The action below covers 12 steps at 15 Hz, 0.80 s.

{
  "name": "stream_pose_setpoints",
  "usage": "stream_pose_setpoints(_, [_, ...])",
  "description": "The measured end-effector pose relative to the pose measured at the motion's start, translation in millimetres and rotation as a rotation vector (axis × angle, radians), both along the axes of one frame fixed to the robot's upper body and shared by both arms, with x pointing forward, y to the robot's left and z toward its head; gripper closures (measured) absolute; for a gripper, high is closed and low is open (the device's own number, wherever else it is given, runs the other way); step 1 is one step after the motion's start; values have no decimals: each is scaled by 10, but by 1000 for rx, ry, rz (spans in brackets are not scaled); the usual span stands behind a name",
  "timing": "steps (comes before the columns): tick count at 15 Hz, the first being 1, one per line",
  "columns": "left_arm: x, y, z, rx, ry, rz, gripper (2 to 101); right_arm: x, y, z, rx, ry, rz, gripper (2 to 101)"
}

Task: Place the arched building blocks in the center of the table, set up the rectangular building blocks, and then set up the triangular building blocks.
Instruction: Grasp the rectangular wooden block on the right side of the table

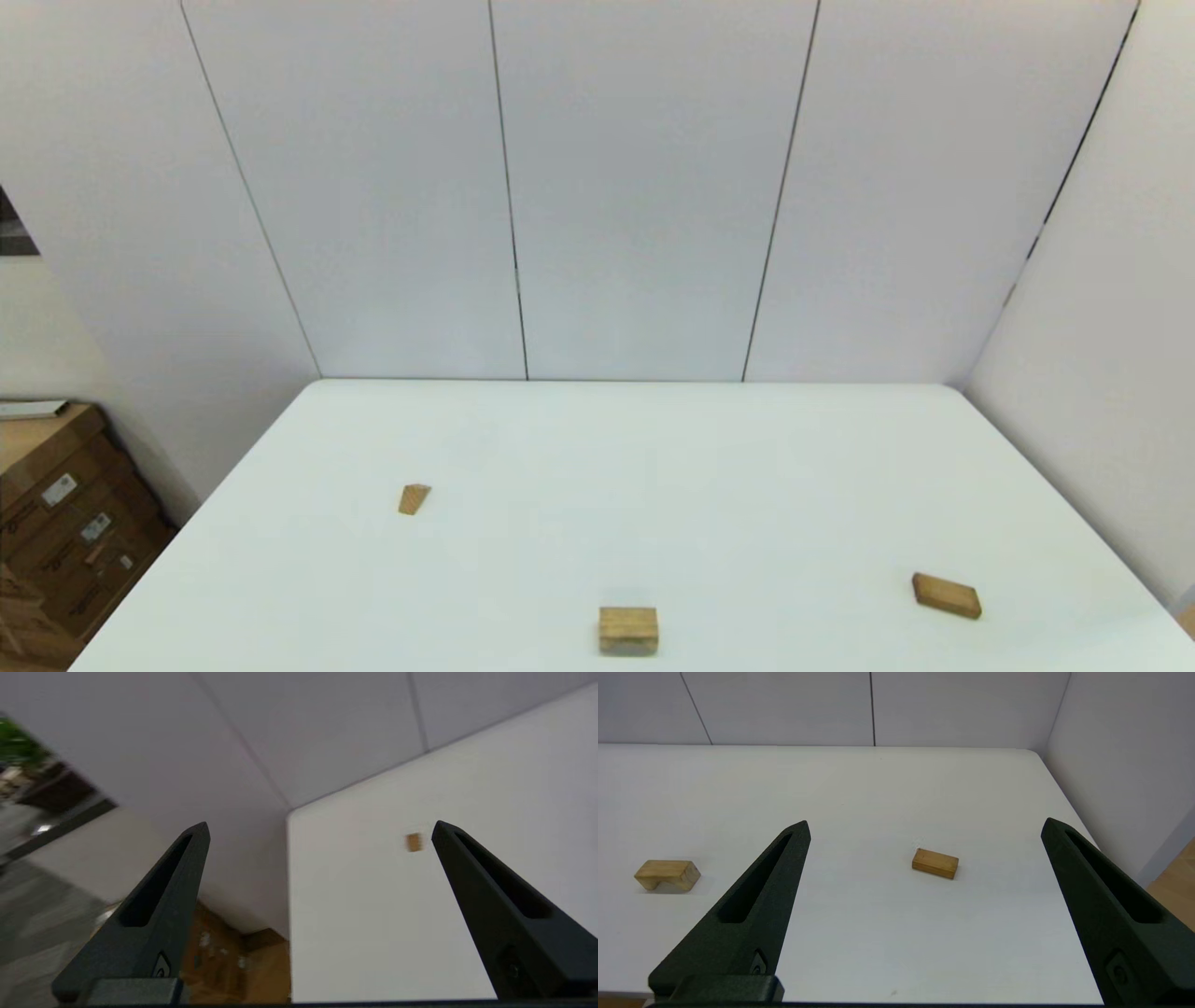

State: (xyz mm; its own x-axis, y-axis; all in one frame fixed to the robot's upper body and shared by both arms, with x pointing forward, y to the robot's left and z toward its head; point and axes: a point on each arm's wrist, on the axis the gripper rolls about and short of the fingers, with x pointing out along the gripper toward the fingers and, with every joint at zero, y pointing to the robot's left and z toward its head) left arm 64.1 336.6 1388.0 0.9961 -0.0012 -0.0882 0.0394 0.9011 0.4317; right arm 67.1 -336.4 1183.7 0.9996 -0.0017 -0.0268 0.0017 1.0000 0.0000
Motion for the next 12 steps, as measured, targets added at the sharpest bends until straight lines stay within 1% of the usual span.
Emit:
stream_pose_setpoints(2, [-206,-14,-274,13,-70,56,67,0,0,0,0,0,0,43])
stream_pose_setpoints(3, [-270,-20,-428,10,-83,68,66,0,0,0,0,0,0,43])
stream_pose_setpoints(7, [-353,-23,-1136,-43,-57,78,61,0,0,0,0,0,0,43])
stream_pose_setpoints(8, [-344,-22,-1281,-80,-47,73,61,0,0,0,1,0,0,43])
stream_pose_setpoints(10, [-286,-25,-1503,-198,-33,51,60,0,0,0,0,0,0,43])
stream_pose_setpoints(11, [-245,-27,-1593,-233,-23,44,60,0,0,0,0,0,0,43])
stream_pose_setpoints(12, [-198,-27,-1687,-248,-14,43,60,0,0,0,0,0,0,43])
